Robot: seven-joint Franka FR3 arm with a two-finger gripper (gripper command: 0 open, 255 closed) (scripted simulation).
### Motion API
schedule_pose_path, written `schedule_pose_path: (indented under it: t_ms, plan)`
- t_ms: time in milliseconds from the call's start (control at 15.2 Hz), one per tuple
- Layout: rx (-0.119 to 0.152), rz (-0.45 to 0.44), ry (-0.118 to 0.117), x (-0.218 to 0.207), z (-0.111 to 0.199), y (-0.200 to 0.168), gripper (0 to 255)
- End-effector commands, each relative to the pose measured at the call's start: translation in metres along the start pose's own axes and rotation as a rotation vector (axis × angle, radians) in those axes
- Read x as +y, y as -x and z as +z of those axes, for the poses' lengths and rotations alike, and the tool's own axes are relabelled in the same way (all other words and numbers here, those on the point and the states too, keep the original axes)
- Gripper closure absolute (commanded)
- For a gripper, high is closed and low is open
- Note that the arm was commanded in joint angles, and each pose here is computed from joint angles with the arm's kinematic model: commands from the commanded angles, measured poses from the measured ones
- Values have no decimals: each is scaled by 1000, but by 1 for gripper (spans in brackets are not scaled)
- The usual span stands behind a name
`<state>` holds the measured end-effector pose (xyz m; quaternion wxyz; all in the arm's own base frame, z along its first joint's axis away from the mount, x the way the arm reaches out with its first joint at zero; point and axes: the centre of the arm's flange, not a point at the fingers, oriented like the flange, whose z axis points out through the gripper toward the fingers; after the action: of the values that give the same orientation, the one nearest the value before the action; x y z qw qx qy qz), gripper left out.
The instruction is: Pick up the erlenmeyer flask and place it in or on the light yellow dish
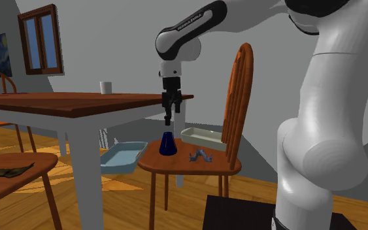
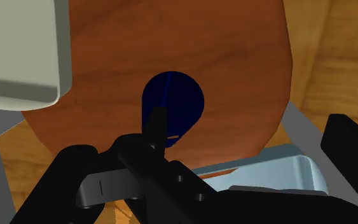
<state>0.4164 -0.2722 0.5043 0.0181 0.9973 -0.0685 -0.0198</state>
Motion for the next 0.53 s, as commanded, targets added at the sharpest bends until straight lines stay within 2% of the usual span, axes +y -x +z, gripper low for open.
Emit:
schedule_pose_path:
  t_ms: [0,330,462]
  plan:
    - [11,6,-2,19,3,-16,0]
    - [35,23,-10,70,14,-55,0]
    - [36,23,-10,71,20,-55,0]
